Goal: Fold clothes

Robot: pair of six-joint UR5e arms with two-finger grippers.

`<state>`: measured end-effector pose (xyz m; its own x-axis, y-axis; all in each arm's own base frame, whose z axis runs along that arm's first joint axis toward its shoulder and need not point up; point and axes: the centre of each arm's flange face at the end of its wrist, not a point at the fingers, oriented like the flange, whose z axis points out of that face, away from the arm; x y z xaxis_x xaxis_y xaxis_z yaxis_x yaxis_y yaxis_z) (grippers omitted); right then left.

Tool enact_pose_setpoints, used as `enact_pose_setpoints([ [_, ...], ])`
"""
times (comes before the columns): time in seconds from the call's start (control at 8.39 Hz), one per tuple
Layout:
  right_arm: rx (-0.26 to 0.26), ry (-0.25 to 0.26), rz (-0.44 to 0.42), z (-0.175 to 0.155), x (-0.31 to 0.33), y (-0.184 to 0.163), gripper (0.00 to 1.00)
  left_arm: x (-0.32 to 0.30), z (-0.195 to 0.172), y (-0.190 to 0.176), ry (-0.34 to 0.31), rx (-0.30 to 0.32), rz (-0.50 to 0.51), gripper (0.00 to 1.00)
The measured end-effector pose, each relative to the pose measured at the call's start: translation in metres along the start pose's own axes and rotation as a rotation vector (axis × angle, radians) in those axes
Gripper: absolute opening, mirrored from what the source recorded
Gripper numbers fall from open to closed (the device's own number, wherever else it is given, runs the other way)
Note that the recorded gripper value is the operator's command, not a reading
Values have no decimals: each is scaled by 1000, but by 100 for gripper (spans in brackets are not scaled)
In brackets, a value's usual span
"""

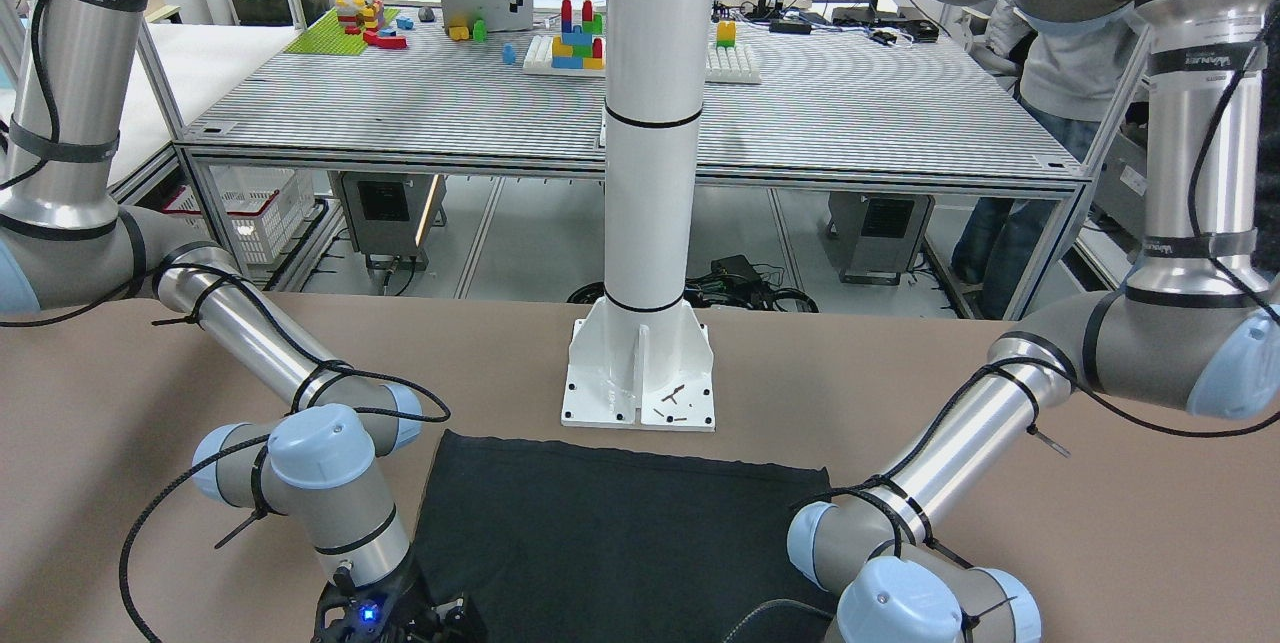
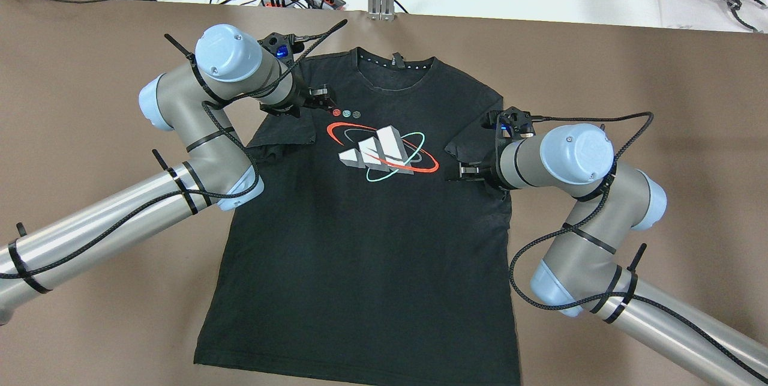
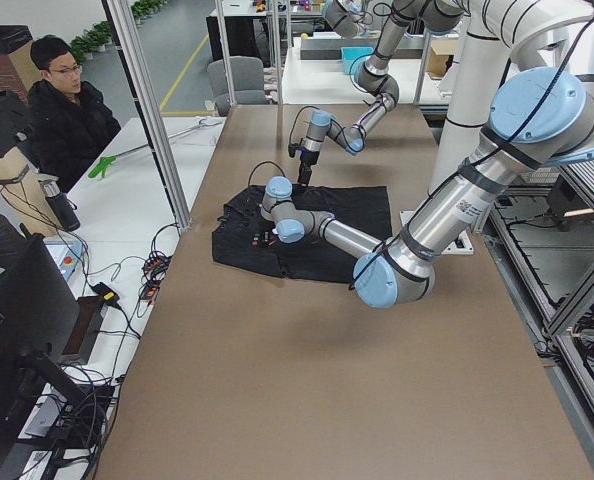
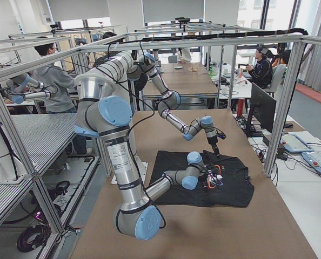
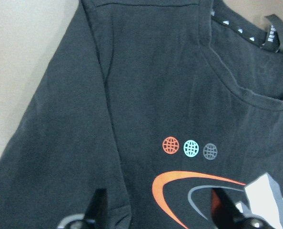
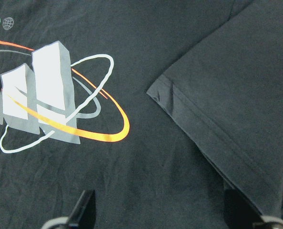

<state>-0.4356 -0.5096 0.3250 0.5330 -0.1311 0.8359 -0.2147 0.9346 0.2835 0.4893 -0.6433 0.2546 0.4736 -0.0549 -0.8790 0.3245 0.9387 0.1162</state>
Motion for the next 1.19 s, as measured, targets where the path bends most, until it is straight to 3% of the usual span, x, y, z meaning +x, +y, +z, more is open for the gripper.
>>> enact_pose_setpoints([
  [0.24, -7, 3, 11, 2, -1, 5, 95, 5, -22, 16, 39, 11, -63, 94],
  [0.36, -10, 19, 50, 6, -5, 12, 94, -2, -32, 45, 48, 21, -87, 94],
  [0.6, 7, 81, 226, 3, -32, 45, 84, -20, -69, 115, 43, 30, -102, 94],
  [0.83, -10, 166, 402, -37, -60, 103, 69, -42, -105, 155, 27, 29, -98, 94],
  [1.19, -26, 262, 559, -66, -61, 238, 60, -51, -109, 179, 6, 44, -86, 94],
])
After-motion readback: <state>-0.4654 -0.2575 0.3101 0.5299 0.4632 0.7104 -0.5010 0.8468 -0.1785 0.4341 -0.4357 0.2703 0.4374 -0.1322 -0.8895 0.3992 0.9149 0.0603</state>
